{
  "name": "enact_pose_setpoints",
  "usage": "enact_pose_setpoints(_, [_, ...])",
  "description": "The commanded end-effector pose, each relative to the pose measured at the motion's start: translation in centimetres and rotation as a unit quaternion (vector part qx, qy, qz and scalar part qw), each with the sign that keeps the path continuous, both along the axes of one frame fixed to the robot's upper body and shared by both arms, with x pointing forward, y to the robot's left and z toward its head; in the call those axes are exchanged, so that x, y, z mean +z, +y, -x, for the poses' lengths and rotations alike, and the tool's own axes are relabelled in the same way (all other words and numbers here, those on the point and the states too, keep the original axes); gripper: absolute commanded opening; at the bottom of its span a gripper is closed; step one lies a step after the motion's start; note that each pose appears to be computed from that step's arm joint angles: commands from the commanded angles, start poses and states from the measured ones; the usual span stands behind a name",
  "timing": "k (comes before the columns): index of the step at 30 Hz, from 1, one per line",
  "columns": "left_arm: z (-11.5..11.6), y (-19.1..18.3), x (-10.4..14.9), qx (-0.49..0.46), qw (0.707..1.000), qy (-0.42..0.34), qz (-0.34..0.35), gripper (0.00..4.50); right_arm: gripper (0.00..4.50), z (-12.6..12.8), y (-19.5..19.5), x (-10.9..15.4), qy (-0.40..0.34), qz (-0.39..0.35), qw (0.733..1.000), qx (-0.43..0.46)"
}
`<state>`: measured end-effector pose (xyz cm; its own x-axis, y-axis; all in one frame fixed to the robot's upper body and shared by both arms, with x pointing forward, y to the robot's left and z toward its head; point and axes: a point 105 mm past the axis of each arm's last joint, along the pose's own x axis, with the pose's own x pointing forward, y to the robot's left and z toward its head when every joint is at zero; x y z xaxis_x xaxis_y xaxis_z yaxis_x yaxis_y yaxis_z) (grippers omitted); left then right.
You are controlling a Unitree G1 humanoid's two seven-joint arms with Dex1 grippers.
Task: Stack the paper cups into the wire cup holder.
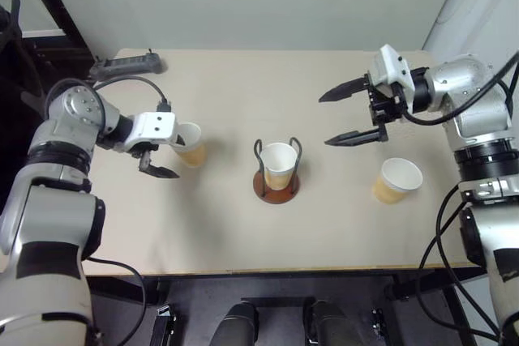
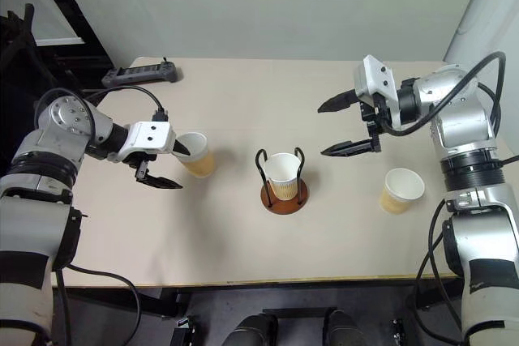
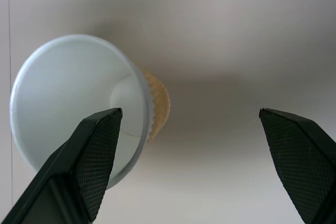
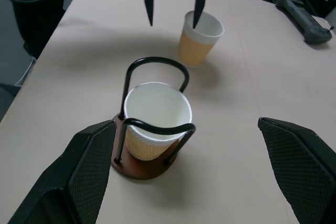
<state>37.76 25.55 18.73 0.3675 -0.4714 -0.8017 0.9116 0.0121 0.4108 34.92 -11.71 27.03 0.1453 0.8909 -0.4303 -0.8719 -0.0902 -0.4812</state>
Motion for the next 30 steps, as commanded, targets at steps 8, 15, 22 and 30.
enact_pose_setpoints(8, [0.02, -0.32, 0.36, -0.005, 1.000, -0.001, 0.016, 4.32, 4.49, 0.78, -0.59, 0.81, -0.037, 0.005, 0.999, 0.026])
enact_pose_setpoints(15, [0.04, -0.49, 0.32, -0.011, 1.000, 0.001, 0.012, 2.10, 4.50, 0.88, -0.62, 0.68, -0.039, 0.004, 0.999, 0.028])
enact_pose_setpoints(22, [-0.13, -0.67, 0.42, -0.013, 1.000, -0.005, 0.008, 0.03, 4.50, 1.05, -0.72, 0.70, -0.040, 0.004, 0.999, 0.027])
enact_pose_setpoints(30, [-0.23, -0.94, 1.20, -0.014, 1.000, -0.004, 0.011, 0.03, 4.50, 1.16, -0.80, 0.80, -0.041, 0.008, 0.999, 0.026])
